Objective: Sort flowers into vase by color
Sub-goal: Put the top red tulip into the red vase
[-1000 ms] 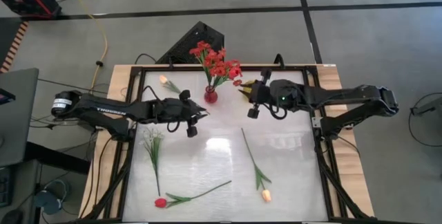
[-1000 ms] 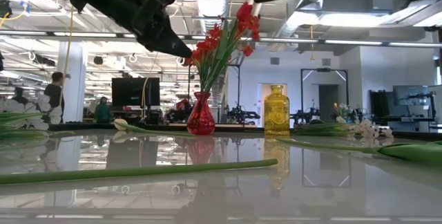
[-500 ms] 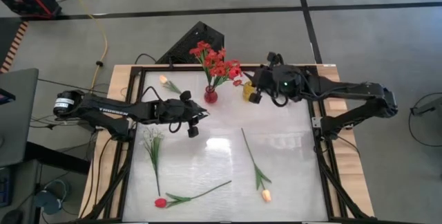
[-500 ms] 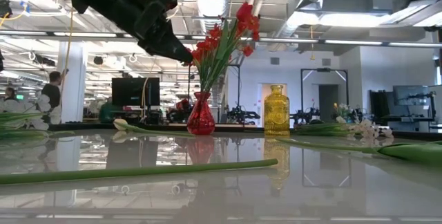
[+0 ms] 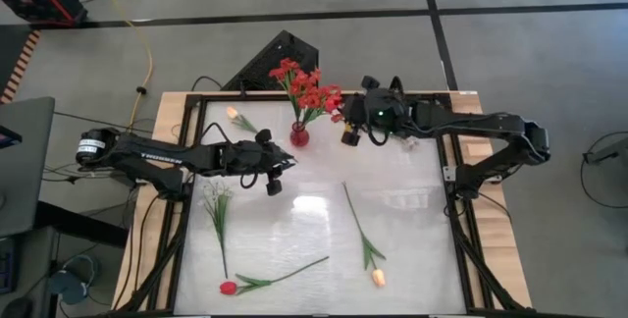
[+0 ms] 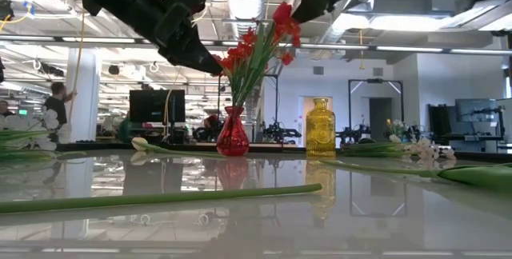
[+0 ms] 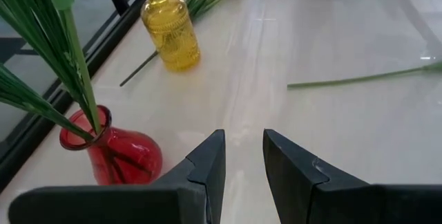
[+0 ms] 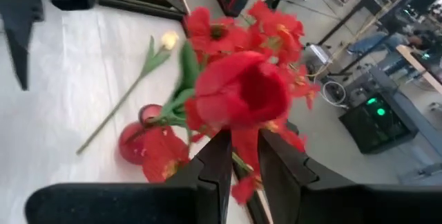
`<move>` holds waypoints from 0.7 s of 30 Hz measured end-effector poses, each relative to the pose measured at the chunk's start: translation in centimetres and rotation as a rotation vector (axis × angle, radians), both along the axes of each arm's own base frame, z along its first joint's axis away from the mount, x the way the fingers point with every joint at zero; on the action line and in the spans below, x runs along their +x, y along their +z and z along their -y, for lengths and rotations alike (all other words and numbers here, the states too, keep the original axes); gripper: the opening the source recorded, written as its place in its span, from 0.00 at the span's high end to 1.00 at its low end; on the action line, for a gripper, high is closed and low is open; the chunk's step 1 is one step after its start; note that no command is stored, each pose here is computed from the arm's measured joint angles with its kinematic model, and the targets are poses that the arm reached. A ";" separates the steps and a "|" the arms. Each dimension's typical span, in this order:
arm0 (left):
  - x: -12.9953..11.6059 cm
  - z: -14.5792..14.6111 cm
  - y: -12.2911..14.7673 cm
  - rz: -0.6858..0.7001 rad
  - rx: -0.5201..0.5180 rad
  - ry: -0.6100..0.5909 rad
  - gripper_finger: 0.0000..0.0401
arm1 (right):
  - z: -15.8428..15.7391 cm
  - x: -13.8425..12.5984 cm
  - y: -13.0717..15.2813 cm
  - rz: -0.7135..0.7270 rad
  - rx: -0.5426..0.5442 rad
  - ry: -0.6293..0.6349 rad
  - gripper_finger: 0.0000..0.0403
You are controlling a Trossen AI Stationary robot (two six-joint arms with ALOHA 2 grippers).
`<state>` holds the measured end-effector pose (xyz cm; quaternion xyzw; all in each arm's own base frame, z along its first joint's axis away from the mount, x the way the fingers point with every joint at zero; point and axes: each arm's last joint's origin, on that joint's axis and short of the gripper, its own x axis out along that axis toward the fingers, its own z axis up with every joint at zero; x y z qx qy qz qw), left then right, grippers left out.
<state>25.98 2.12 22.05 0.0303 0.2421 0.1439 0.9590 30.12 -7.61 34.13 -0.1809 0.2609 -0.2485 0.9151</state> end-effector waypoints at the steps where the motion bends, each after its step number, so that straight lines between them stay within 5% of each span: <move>1: 0.0 0.0 0.0 -0.003 0.002 -0.001 0.78 | -0.1 0.2 0.0 0.009 -0.008 0.008 0.76; 12: 0.0 0.0 -0.1 -0.020 0.039 -0.016 0.78 | -1.2 1.1 1.8 0.183 -0.067 0.078 0.76; 21: -0.1 0.0 -0.1 -0.021 0.026 -0.001 0.78 | -0.5 3.5 -0.1 0.214 -0.043 0.089 0.76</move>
